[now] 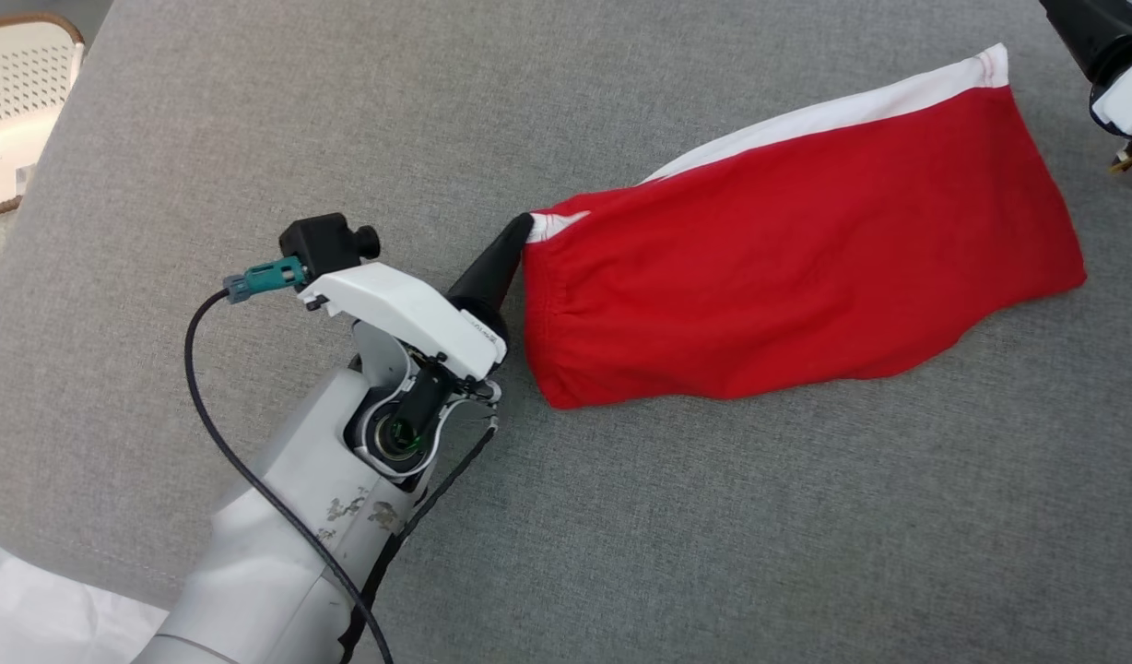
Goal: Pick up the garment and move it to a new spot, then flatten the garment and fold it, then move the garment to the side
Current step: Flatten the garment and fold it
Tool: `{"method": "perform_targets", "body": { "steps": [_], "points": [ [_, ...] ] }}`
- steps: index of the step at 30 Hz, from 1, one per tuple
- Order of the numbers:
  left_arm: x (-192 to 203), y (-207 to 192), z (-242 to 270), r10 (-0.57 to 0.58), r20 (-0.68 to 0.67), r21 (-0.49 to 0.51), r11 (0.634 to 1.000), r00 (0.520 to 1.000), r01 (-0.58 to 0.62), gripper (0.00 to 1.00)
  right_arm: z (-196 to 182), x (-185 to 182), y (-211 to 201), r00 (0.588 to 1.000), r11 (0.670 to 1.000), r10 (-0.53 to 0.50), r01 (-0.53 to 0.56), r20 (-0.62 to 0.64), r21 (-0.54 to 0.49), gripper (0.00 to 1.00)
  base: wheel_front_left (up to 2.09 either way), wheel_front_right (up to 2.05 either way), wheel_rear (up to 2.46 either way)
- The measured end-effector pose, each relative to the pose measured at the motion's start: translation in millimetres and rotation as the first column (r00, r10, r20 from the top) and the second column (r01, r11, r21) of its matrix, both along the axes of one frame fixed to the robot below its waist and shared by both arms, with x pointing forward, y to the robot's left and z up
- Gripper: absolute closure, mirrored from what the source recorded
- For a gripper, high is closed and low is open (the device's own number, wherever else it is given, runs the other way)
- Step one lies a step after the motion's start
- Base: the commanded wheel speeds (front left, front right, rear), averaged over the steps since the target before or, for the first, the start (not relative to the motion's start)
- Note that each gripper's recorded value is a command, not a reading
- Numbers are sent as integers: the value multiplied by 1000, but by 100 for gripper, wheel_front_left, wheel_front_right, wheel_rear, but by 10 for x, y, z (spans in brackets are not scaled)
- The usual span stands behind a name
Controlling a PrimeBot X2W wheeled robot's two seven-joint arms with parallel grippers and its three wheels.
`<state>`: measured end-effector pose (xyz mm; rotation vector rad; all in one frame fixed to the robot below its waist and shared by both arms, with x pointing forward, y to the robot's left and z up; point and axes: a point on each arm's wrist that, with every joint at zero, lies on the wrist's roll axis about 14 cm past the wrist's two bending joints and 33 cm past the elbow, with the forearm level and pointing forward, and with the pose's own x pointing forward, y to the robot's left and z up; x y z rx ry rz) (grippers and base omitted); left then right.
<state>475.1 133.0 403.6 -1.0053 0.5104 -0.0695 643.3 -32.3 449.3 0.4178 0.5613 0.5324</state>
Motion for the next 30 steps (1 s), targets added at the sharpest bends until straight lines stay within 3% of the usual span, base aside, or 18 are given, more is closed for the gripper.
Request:
{"method": "perform_targets", "body": {
  "steps": [1, 11, 17, 20, 21, 23, 30],
  "points": [
    [0, 34, 7, 13, 7, 14, 1000, 1000, -13, 0, 67, -2, -2, 1000, 1000, -5, 5, 17, 10, 0, 0, 0, 0],
    [56, 402, 424, 135, 182, 117, 980, 974, -158, 0, 676, -319, -115, 975, 995, -56, 37, 213, 91, 0, 0, 0, 0],
    [71, 609, 839, 133, 351, 243, 943, 927, -227, 0, 1056, -619, -324, 913, 995, -91, 64, 398, 80, 0, 0, 0, 0],
    [91, 769, 1189, 110, 456, 336, 898, 883, -286, 0, 1148, -775, -472, 892, 995, -103, 87, 440, 55, 0, 0, 0, 0],
    [84, 825, 1317, 121, 493, 344, 882, 862, -320, 0, 1222, -809, -529, 880, 993, -117, 101, 461, 59, 0, 0, 0, 0],
    [-62, 817, 1419, 130, 549, 363, 852, 825, -376, 0, 1576, -881, -802, 816, 972, -232, 179, 530, 150, 0, 0, 0, 0],
    [-441, 631, 1421, 88, 606, 448, 783, 791, -431, 0, 1564, -1450, -1342, 694, 931, -347, 334, 631, 144, 0, 0, 0, 0]
  ]
}}
